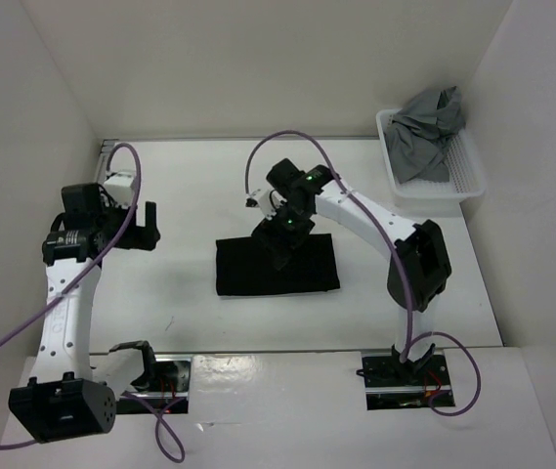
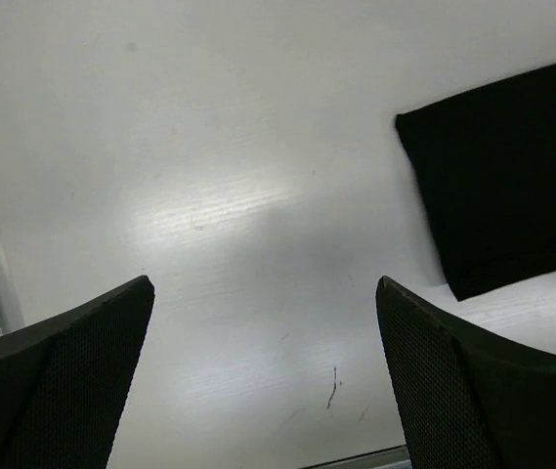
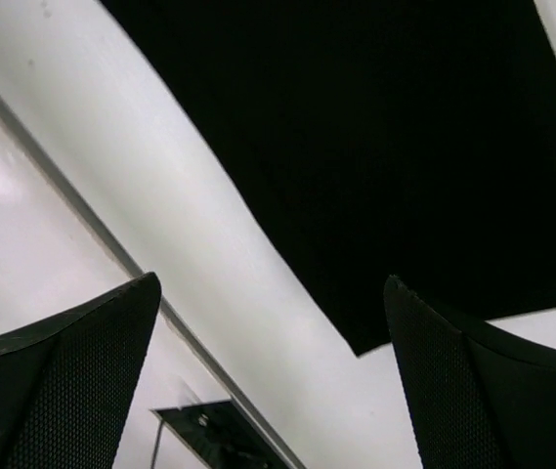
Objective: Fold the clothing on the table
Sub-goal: Fold the skirt
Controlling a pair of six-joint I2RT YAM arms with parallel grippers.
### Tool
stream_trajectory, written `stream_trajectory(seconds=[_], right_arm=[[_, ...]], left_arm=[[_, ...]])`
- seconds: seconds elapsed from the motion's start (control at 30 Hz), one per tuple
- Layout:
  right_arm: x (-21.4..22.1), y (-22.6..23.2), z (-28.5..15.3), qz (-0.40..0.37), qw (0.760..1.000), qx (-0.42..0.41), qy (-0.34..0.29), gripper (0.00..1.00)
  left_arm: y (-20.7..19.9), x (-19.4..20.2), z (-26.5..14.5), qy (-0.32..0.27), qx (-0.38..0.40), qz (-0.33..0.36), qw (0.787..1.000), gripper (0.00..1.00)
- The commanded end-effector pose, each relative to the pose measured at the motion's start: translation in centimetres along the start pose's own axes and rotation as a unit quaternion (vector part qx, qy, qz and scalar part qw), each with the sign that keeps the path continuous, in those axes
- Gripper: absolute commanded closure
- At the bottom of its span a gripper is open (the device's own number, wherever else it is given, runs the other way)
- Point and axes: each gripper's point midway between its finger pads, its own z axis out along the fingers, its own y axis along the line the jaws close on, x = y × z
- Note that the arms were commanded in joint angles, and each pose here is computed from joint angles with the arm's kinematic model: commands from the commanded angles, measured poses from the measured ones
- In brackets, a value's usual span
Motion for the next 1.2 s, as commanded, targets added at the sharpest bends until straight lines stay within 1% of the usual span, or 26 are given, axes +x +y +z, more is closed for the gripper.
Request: stream_trajectory(seconds=[0.0, 0.13, 0.17, 0.2, 0.33, 0.37, 0.47, 0.67, 0.9, 0.97, 1.0, 1.03, 1.1, 1.17], right_arm=[[-0.9, -0.8, 3.9, 0.063, 0.998, 0.029, 0.003, 0.01], [-0.6, -2.1, 5.5, 0.092, 0.993, 0.069, 0.005, 0.01], [-0.5, -2.6, 6.1, 0.101, 0.992, 0.081, 0.005, 0.01], [-0.5, -2.8, 6.1, 0.105, 0.991, 0.086, 0.005, 0.01], [0.1, -3.5, 7.7, 0.127, 0.987, 0.102, 0.002, 0.01], [0.8, -3.7, 8.2, 0.138, 0.985, 0.108, 0.008, 0.01], [0.9, -4.1, 9.1, 0.149, 0.982, 0.113, -0.003, 0.01], [1.3, -4.8, 11.5, 0.176, 0.977, 0.120, 0.003, 0.01], [0.6, -4.8, 14.1, 0.204, 0.974, 0.101, 0.007, 0.01], [0.0, -5.6, 14.3, 0.202, 0.973, 0.114, -0.001, 0.01], [0.5, -5.9, 14.9, 0.203, 0.972, 0.120, 0.008, 0.01], [-0.6, -6.2, 14.5, 0.205, 0.971, 0.126, -0.005, 0.01], [-1.0, -6.5, 15.1, 0.205, 0.971, 0.126, -0.008, 0.01], [-2.0, -7.2, 14.9, 0.198, 0.968, 0.152, -0.018, 0.01]], left_arm=[[2.7, 1.0, -0.6, -0.004, -0.075, -0.064, 0.995, 0.00], [4.0, 1.2, -0.5, -0.011, -0.093, -0.081, 0.992, 0.00], [4.8, 1.7, -0.5, -0.010, -0.105, -0.092, 0.990, 0.00], [4.8, 1.6, -0.6, -0.013, -0.099, -0.096, 0.990, 0.00], [5.7, 2.1, -1.0, -0.017, -0.105, -0.110, 0.988, 0.00], [5.7, 2.1, -1.0, -0.017, -0.105, -0.110, 0.988, 0.00], [6.3, 2.0, -1.4, -0.025, -0.115, -0.114, 0.986, 0.00], [6.7, 2.4, -1.4, -0.023, -0.118, -0.123, 0.985, 0.00], [6.8, 2.5, -1.2, -0.018, -0.117, -0.120, 0.986, 0.00], [6.8, 2.5, -1.2, -0.018, -0.117, -0.120, 0.986, 0.00], [6.8, 2.5, -1.2, -0.018, -0.117, -0.120, 0.986, 0.00], [6.6, 2.5, -1.2, -0.019, -0.113, -0.119, 0.986, 0.00], [6.7, 2.6, -1.0, -0.015, -0.111, -0.121, 0.986, 0.00], [6.5, 2.6, -0.9, -0.016, -0.107, -0.121, 0.987, 0.00]])
